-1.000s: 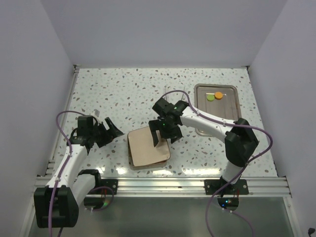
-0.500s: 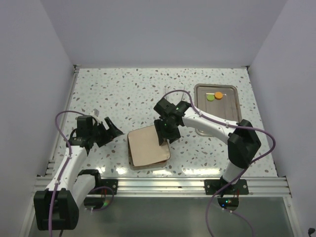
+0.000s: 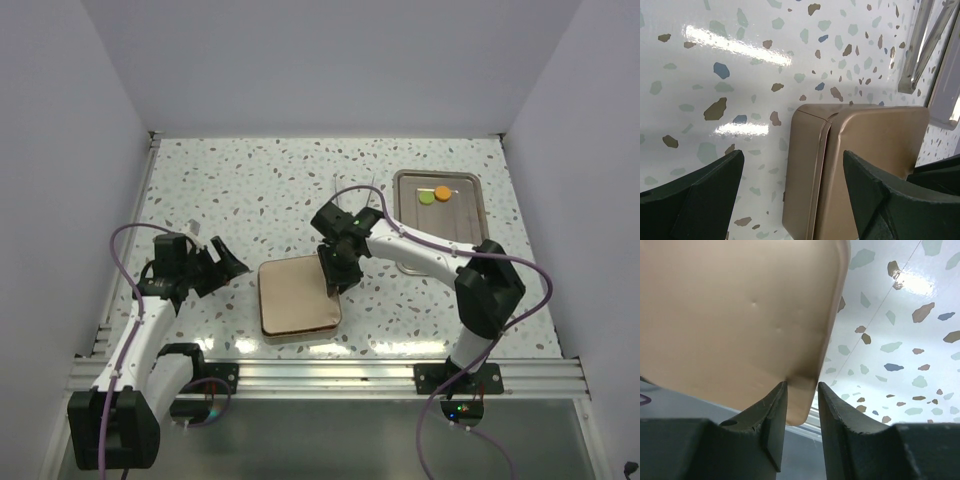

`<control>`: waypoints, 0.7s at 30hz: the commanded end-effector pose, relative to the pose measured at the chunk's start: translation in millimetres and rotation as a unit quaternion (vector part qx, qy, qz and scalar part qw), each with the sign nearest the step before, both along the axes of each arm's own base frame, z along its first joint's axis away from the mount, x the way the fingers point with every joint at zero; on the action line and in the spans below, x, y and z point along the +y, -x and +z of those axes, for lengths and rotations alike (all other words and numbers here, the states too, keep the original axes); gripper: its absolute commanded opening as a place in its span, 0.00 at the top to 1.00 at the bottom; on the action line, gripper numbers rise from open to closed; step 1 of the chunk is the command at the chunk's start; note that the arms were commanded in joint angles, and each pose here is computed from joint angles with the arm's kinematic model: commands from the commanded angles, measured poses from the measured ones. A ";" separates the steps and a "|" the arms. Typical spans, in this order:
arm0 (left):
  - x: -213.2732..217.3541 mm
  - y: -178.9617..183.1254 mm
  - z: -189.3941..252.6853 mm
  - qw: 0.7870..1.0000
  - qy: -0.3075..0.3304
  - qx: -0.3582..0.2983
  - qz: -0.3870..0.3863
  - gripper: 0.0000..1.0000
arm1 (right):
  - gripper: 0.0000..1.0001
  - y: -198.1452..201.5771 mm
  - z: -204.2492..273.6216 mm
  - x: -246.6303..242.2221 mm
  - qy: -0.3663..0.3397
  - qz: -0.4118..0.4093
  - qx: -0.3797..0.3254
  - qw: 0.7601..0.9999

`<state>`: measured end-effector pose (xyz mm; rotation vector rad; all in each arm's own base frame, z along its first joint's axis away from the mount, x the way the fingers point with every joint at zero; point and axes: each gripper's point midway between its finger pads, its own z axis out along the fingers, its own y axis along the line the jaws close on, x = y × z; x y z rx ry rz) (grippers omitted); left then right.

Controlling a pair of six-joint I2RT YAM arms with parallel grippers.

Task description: Pack the cookies

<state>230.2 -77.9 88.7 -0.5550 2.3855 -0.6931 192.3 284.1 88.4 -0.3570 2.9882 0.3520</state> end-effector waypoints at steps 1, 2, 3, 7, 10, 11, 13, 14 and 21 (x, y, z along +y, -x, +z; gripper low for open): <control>-2.6 -5.9 17.4 1.000 -0.003 -0.026 -0.014 0.15 | 0.66 -5.0 -2.0 6.5 -0.013 -0.007 -0.008 1.000; -2.6 -5.8 17.0 1.000 -0.003 -0.026 -0.014 0.15 | 0.66 -4.5 -1.8 7.0 -0.015 -0.008 -0.007 1.000; -2.6 -6.1 17.3 1.000 -0.003 -0.026 -0.014 0.15 | 0.67 -3.8 -3.4 6.2 -0.014 -0.008 -0.006 1.000; -2.7 -6.4 17.1 1.000 -0.002 -0.027 -0.014 0.15 | 0.68 -2.0 -5.5 3.8 -0.012 -0.009 -0.004 1.000; -2.9 -6.3 16.8 1.000 -0.002 -0.028 -0.014 0.15 | 0.69 -1.0 -5.0 3.5 -0.015 -0.010 -0.003 1.000; -2.9 -6.3 16.8 1.000 -0.002 -0.028 -0.014 0.15 | 0.69 0.3 -4.5 4.1 -0.015 -0.009 -0.003 1.000; -3.4 -6.7 18.0 0.999 -0.001 -0.031 -0.015 0.15 | 0.70 1.7 -4.2 4.6 -0.019 -0.009 0.000 1.000; -3.9 -6.2 18.3 0.999 0.001 -0.032 -0.016 0.15 | 0.71 2.4 -4.0 5.1 -0.020 -0.010 0.000 1.000; -6.5 -6.5 21.1 0.999 0.007 -0.041 -0.022 0.15 | 0.73 19.8 -9.8 12.2 -0.015 0.010 0.009 1.000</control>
